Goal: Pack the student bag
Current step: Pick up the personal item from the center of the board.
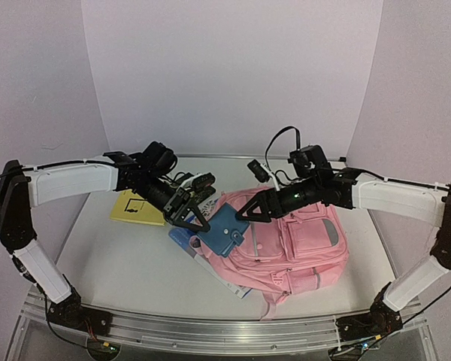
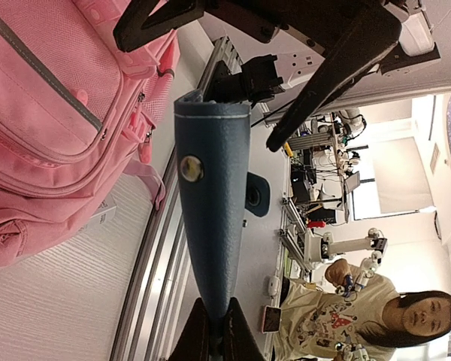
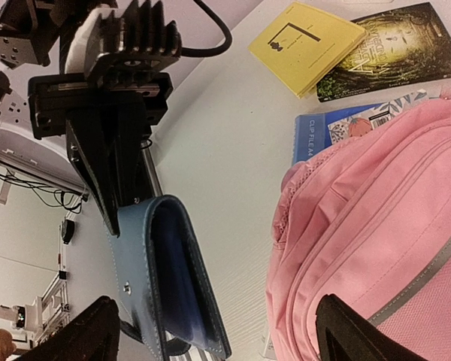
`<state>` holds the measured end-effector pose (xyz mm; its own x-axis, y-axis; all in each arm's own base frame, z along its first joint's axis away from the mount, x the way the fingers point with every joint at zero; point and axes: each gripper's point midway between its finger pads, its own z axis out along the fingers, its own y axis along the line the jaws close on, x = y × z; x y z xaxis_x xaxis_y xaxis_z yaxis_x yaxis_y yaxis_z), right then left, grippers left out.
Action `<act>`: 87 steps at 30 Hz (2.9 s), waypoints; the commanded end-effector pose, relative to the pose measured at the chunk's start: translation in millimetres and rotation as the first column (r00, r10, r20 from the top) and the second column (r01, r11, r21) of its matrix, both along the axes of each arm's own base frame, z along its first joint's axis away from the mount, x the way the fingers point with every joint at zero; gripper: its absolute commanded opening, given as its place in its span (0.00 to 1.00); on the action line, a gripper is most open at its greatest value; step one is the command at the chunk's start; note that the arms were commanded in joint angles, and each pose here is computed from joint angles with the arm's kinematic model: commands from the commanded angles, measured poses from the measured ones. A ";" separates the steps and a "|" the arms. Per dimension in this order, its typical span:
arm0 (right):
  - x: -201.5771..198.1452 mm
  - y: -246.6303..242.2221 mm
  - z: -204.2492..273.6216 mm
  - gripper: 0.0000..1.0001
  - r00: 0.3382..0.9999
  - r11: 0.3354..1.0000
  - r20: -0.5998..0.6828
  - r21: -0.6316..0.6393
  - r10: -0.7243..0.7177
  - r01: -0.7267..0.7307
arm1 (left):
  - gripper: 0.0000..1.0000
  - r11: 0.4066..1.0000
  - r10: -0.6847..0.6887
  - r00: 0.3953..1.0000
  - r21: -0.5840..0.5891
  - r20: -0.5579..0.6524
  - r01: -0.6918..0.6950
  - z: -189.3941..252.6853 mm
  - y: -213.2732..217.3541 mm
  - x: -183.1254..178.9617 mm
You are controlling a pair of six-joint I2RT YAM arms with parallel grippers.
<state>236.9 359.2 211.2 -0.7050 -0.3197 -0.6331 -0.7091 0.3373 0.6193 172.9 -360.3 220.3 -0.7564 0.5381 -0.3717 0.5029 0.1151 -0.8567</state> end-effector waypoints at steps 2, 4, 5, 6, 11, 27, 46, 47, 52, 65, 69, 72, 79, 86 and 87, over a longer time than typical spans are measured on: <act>-11.7 16.0 18.9 0.79 0.996 0.994 0.016 0.053 0.093 -0.094 | 0.00 0.996 -0.042 0.999 -0.079 0.034 0.045 24.8 -4.6 -4.2; -15.5 18.8 19.9 0.74 0.994 0.992 0.014 0.058 0.108 -0.109 | 0.00 0.996 -0.043 0.999 -0.082 0.029 0.046 24.8 -6.8 -3.4; -18.1 20.1 20.3 0.72 0.993 0.991 0.012 0.063 0.120 -0.120 | 0.00 0.995 -0.045 0.999 -0.083 0.029 0.047 24.7 -8.1 -3.2; -20.7 21.1 20.1 0.70 0.991 0.989 0.009 0.066 0.131 -0.131 | 0.00 0.995 -0.047 0.998 -0.086 0.031 0.049 24.9 -9.5 -3.0; -28.4 26.4 19.8 0.56 0.986 0.982 -0.005 0.087 0.169 -0.168 | 0.00 0.994 -0.050 0.998 -0.098 0.044 0.054 26.4 -15.7 -0.8; 18.7 -13.9 127.7 0.00 0.926 0.895 0.153 0.353 -0.344 0.274 | 0.93 0.907 0.378 0.891 -0.294 0.250 -0.303 66.3 -22.7 58.5; 3.5 -33.8 167.9 0.00 0.910 0.795 0.124 0.542 -0.395 0.271 | 0.83 0.812 0.347 0.912 -0.556 0.220 -0.176 130.8 -47.4 49.0; 2.8 -33.8 169.1 0.00 0.912 0.793 0.123 0.547 -0.392 0.268 | 0.80 0.814 0.340 0.915 -0.556 0.218 -0.170 130.7 -49.0 48.1; 2.2 -32.8 170.4 0.00 0.915 0.788 0.115 0.557 -0.386 0.263 | 0.69 0.818 0.304 0.927 -0.559 0.219 -0.136 131.8 -57.3 40.8; 5.2 -26.4 151.7 0.04 0.925 0.806 0.091 0.527 -0.368 0.269 | 0.21 0.788 0.308 0.928 -0.603 0.209 -0.126 143.0 -62.5 35.2; -1.3 -22.8 147.5 0.36 0.941 0.816 0.093 0.530 -0.327 0.231 | 0.00 0.759 0.357 0.919 -0.625 0.169 -0.180 149.0 -62.3 43.3; -11.7 -22.1 145.7 0.66 0.952 0.814 0.117 0.554 -0.284 0.175 | 0.00 0.737 0.422 0.898 -0.623 0.122 -0.262 151.1 -61.4 55.4; -29.7 -23.7 141.6 0.89 0.968 0.794 0.131 0.601 -0.216 0.095 | 0.00 0.693 0.448 0.893 -0.644 0.035 -0.323 165.8 -58.3 61.2; -24.5 -27.2 140.5 0.84 0.956 0.779 0.140 0.616 -0.258 0.120 | 0.00 0.711 0.400 0.916 -0.632 0.005 -0.307 161.7 -64.0 59.1; -23.3 -27.1 139.8 0.82 0.955 0.778 0.139 0.615 -0.263 0.125 | 0.00 0.715 0.388 0.921 -0.632 0.003 -0.299 161.3 -64.5 57.7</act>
